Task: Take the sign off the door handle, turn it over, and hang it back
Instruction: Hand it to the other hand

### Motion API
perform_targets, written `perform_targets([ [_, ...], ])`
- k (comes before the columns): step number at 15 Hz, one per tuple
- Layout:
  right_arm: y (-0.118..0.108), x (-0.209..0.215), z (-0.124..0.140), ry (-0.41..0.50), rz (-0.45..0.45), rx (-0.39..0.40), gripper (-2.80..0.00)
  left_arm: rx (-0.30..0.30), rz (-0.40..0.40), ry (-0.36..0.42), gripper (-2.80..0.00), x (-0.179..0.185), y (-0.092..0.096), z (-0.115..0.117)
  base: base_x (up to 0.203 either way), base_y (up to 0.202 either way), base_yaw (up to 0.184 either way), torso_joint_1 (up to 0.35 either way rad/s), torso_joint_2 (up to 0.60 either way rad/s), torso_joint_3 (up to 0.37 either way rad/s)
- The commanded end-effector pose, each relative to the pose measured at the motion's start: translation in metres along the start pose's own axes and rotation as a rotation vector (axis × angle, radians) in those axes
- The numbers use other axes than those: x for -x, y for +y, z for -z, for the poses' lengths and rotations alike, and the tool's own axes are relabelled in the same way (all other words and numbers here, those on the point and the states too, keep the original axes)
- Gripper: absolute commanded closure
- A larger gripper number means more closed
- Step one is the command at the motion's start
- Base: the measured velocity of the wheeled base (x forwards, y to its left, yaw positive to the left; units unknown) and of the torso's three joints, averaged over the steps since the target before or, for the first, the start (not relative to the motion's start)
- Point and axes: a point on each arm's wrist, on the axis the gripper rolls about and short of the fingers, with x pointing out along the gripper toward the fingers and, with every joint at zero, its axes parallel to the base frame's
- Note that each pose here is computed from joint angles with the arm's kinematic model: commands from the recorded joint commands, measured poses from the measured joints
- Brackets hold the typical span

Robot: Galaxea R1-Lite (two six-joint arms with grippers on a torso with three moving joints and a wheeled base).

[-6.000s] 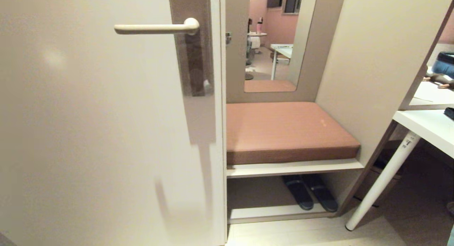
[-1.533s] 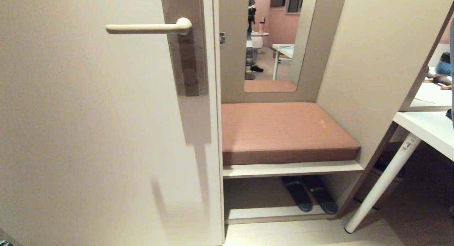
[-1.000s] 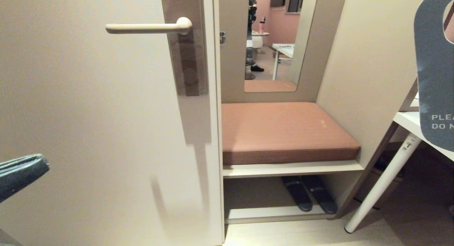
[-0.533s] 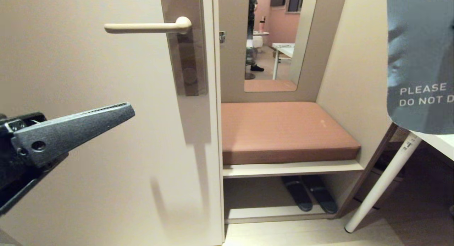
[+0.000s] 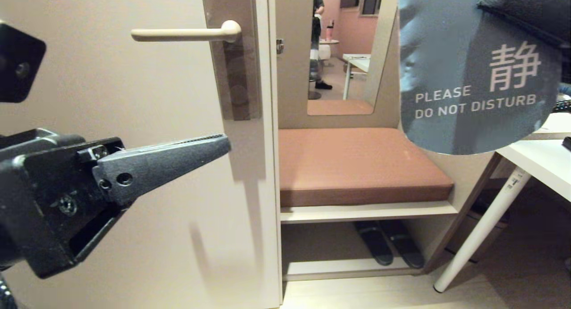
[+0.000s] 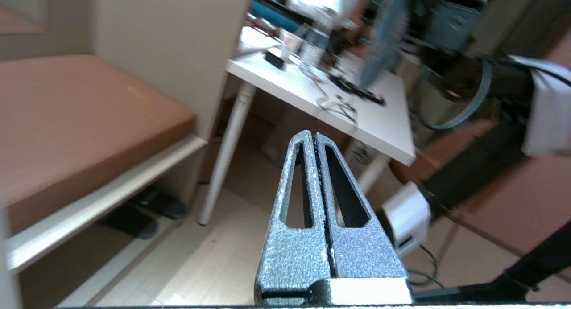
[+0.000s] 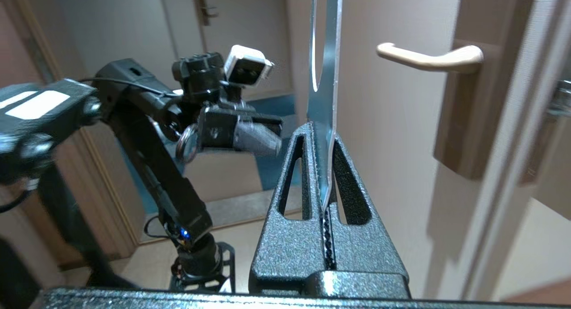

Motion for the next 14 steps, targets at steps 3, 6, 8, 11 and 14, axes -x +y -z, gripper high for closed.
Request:
perform_targets([
  [3,-0.019,-0.015,0.02,0.023,-0.017,-0.03,0.0,0.009,0.094,0.051,-2.7,-0.026,0.006,0.011,0.0,0.0,0.0,0.0,0.0,0.0],
  [6,-0.019,-0.018,0.033,0.038,-0.034,-0.051,0.0,0.012,0.095,0.071,-2.8,-0.033,0.01,0.016,0.0,0.0,0.0,0.0,0.0,0.0],
  [8,-0.016,-0.023,0.036,0.046,-0.06,-0.062,0.0,0.004,0.102,0.072,-2.8,-0.036,0.01,0.017,0.0,0.0,0.0,0.0,0.0,0.0],
  [11,-0.017,-0.032,0.039,0.033,-0.09,-0.051,0.0,0.002,0.111,0.073,-2.8,-0.041,0.012,0.021,0.0,0.0,0.0,0.0,0.0,0.0],
  [14,-0.014,-0.04,0.043,0.024,-0.121,-0.055,0.0,0.002,0.117,0.082,-2.8,-0.043,0.012,0.023,0.0,0.0,0.0,0.0,0.0,0.0],
])
